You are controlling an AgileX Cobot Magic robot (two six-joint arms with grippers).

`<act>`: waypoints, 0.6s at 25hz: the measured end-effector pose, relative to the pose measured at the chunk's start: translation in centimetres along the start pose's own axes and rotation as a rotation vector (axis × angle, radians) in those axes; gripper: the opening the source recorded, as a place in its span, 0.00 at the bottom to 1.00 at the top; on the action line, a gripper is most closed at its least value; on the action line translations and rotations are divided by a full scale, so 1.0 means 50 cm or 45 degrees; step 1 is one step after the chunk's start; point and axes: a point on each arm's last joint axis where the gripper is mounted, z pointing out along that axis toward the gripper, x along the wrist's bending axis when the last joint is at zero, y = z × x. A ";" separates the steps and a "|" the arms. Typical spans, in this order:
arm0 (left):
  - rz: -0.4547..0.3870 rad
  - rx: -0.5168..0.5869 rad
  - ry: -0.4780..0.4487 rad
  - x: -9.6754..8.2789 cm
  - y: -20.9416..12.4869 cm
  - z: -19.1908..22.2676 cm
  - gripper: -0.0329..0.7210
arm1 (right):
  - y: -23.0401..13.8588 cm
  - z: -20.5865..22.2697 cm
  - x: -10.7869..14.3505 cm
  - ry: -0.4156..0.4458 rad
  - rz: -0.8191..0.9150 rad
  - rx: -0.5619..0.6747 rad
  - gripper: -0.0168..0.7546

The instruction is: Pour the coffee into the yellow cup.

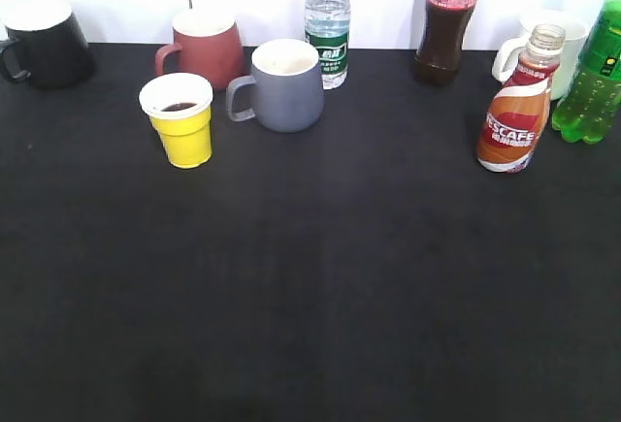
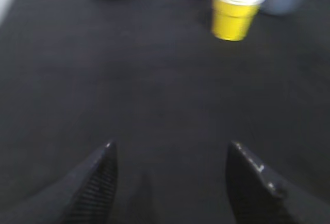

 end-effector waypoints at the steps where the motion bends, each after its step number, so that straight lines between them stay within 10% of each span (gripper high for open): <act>1: -0.017 -0.001 0.034 0.000 0.000 0.000 0.70 | 0.000 0.000 0.000 -0.013 0.009 -0.001 0.79; 15: -0.074 -0.030 0.147 -0.002 -0.004 -0.006 0.70 | -0.001 0.000 0.001 -0.015 0.010 -0.001 0.79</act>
